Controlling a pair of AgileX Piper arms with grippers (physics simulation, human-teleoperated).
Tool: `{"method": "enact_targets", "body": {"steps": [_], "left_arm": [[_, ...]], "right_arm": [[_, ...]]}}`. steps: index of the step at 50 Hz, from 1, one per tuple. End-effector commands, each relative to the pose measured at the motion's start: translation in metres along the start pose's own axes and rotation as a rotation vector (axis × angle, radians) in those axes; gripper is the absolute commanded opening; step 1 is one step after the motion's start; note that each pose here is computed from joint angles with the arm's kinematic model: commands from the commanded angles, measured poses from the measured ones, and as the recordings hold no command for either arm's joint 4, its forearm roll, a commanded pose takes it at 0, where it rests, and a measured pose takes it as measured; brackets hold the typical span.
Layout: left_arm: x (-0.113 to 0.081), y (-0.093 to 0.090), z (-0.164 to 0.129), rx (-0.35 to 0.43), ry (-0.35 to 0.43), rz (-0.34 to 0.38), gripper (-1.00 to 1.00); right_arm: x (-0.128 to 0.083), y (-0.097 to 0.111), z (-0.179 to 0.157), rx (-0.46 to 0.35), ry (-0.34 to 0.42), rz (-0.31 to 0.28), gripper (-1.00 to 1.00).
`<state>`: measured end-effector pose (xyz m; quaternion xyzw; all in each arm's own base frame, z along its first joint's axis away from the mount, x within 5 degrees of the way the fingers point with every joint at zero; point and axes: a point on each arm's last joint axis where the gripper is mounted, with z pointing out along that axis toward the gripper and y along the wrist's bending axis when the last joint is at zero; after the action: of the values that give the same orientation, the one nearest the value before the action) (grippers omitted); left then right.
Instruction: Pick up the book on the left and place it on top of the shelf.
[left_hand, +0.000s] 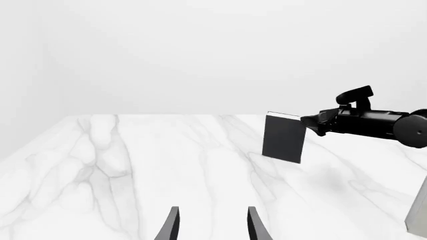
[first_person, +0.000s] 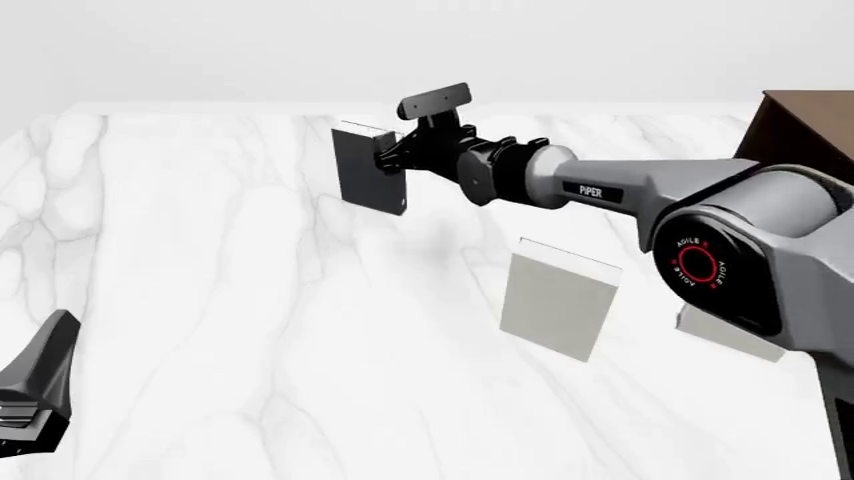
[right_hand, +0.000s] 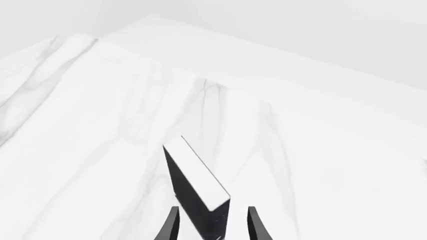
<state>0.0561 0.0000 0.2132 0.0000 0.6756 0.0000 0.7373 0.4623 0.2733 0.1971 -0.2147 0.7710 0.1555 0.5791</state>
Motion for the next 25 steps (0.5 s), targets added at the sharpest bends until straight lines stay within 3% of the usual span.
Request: {"method": "enact_targets", "body": {"steps": [1, 25], "left_arm": [[0.0, 0.0, 0.0, 0.0, 0.0, 0.0, 1.0], [0.0, 0.0, 0.0, 0.0, 0.0, 0.0, 1.0]], "right_arm": [[0.004, -0.004, 0.008, 0.007, 0.009, 0.001, 1.0], [0.027, -0.001, 0.03, 0.002, 0.052, 0.012, 1.0]]}}
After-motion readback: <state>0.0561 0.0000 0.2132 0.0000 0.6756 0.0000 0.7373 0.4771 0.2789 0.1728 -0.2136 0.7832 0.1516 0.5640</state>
